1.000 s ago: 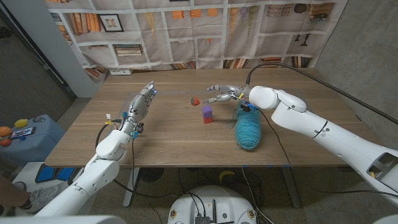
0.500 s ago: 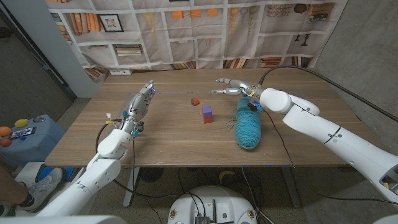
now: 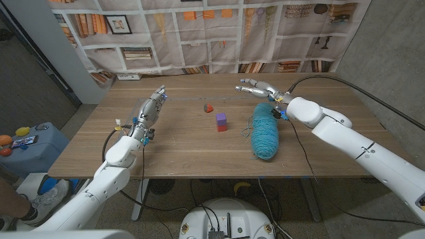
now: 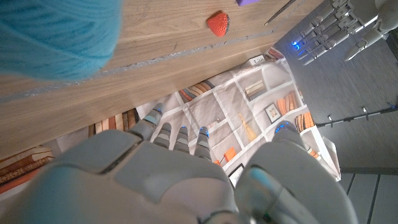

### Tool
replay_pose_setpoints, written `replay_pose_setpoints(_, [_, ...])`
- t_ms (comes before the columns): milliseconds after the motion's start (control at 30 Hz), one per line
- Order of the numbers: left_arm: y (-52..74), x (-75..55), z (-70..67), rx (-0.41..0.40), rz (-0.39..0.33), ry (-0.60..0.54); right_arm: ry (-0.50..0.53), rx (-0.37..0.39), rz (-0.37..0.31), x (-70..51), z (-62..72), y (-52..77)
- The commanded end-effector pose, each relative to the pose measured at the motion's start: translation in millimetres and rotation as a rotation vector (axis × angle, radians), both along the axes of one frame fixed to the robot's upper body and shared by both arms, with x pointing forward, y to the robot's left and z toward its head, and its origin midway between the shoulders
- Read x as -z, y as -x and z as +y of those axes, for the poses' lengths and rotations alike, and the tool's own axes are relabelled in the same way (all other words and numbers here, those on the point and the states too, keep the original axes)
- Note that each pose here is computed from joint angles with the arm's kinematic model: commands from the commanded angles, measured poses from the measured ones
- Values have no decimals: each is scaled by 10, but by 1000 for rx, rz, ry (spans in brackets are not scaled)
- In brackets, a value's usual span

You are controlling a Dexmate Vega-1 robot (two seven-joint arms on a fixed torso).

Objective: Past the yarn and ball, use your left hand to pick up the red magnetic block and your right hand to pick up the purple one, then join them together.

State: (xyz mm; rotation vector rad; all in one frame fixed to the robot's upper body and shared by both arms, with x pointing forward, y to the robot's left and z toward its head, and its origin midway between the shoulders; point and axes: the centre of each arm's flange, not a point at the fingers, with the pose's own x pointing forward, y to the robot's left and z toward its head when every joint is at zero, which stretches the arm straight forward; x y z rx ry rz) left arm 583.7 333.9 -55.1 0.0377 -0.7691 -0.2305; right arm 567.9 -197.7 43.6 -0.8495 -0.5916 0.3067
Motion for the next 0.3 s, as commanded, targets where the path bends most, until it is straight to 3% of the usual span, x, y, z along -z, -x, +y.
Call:
replay_pose_setpoints(33, [-119,-22,-53,6,-7,14,-188,-16,-1,88,-313,-48])
replay_pose_setpoints(300, [-146,25,-102,-1,-11,39,-270,-13,23,153,-471,-131])
